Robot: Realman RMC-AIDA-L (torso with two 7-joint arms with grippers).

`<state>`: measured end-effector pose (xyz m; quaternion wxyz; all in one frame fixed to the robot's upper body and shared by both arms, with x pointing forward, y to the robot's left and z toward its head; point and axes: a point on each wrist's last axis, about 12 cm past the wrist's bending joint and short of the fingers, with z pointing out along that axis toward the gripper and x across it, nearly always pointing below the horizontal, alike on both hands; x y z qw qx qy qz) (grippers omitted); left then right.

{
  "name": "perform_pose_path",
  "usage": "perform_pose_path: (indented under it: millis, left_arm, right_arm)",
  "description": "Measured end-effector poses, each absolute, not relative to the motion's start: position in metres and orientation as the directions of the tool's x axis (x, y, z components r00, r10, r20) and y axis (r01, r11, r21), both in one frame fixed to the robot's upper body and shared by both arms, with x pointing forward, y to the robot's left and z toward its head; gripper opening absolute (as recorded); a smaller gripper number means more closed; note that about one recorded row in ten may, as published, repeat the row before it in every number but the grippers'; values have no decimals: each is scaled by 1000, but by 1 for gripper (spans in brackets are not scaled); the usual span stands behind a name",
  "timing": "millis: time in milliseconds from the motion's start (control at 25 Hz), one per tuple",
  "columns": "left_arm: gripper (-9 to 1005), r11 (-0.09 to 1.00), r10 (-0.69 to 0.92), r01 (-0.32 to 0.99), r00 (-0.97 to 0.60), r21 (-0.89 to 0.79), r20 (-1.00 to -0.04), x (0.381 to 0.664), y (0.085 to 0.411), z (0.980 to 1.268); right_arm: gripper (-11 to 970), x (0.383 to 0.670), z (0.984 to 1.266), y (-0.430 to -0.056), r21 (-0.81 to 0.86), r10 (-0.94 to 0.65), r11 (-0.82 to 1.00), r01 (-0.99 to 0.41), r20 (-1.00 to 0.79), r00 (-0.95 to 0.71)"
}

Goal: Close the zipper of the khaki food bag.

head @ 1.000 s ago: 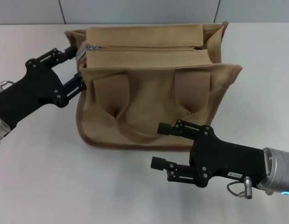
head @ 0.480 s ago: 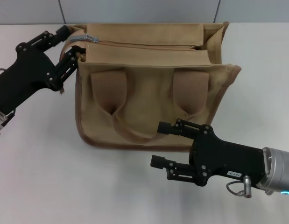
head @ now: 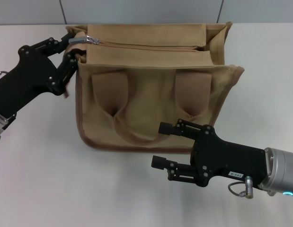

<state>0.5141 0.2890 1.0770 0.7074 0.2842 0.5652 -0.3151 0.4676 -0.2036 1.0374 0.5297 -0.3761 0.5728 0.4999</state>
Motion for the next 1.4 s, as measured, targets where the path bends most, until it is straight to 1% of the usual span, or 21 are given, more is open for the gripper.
perform_pose_path:
  millis: [200,440,520,680,880,1000,1120,1280,1400]
  left_arm:
    - [296,642,-129,765,166,45,-978,513,290,1077]
    - [88,651,-134,757,170,42,-976,513,291,1077]
    - [61,650,-136,759,171,43,-976,512,291,1078]
    - [40,639,-154,768,190,49,-970,511,289,1080]
    - [29,601,-219,797,244,66,-945,507,282,1088]
    - [29,572,-261,818,246,56,-933,512,271,1093]
    - [29,533,-259,846,189,23,-947,525,258,1094]
    - [29,537,-271,844,155,-16,-950,534,247,1093]
    - [29,533,-278,846,161,-12,-947,537,243,1096]
  right_arm:
    - [749,467,1037,-204,177,98,219,-960,-982,-158]
    - [750,467,1037,-204,179,98,221,-959,-982,-160]
    - [749,466,1036,-204,180,100,222,-958,-982,-161]
    - [748,466,1039,-205,183,126,225,-957,-979,-157]
    - [750,465,1045,-211,207,234,276,-938,-962,-143]
    - [749,466,1050,-213,212,281,283,-935,-951,-131]
    - [748,468,1057,-215,227,334,283,-932,-934,-126]
    - [750,476,1068,-217,308,430,249,-918,-885,-180]
    - [749,488,1079,-219,437,525,192,-879,-802,-285]
